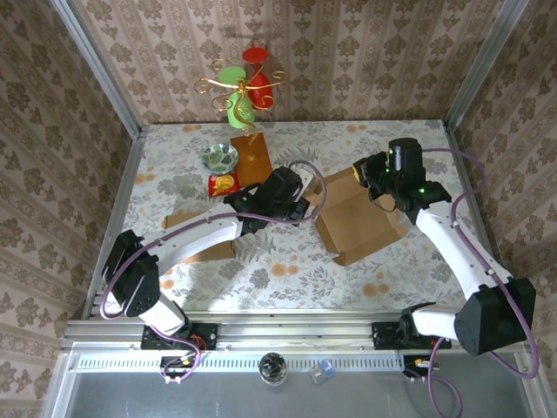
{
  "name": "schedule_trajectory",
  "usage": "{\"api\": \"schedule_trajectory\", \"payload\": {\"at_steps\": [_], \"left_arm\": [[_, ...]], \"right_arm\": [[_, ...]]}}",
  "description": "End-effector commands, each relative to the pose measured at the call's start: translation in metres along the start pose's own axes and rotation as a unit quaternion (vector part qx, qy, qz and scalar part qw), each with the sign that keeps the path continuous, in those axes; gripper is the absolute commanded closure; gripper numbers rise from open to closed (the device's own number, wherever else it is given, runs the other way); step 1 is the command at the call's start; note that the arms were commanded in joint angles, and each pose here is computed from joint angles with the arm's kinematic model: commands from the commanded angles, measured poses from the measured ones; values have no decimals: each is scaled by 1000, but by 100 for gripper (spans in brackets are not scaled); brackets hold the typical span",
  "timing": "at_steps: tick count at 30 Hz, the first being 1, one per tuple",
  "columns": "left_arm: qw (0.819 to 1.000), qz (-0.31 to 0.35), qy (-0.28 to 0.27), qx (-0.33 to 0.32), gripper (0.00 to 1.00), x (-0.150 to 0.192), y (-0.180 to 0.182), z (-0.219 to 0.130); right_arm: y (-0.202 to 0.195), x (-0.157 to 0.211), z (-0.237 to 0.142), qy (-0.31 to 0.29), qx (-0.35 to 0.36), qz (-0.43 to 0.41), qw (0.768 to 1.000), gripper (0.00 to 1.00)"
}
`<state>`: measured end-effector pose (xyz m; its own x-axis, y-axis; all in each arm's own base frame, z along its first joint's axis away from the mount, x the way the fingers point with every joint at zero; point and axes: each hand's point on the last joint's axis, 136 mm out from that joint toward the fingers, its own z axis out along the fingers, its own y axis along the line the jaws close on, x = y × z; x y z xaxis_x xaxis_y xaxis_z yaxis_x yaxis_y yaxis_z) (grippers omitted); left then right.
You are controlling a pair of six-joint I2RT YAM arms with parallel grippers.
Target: Fold the paper box
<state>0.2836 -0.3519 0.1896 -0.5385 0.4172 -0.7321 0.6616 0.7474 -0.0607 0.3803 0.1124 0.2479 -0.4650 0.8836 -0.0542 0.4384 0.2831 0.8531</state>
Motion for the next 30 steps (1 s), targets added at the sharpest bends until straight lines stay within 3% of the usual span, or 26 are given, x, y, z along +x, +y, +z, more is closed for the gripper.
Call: {"api": "schedule_trajectory", "payload": {"at_steps": [1, 6, 11, 22, 30], "left_arm": [[1000, 0, -24, -2, 100, -17, 1, -11], [999, -27, -30, 30, 67, -19, 5, -18], [994, -63, -50, 68, 54, -23, 12, -31], [986, -142, -51, 64, 56, -3, 49, -31], [987, -138, -38, 78, 63, 15, 48, -16]], "right_arm": [[-12, -5, -4, -17, 0, 19, 1000, 100], [-28, -7, -2, -36, -33, 62, 997, 100], [-28, -9, 6, -35, -82, 52, 995, 100], [-26, -13, 20, -15, -139, 24, 990, 100], [-47, -11, 24, 0, -133, 7, 991, 100]]}}
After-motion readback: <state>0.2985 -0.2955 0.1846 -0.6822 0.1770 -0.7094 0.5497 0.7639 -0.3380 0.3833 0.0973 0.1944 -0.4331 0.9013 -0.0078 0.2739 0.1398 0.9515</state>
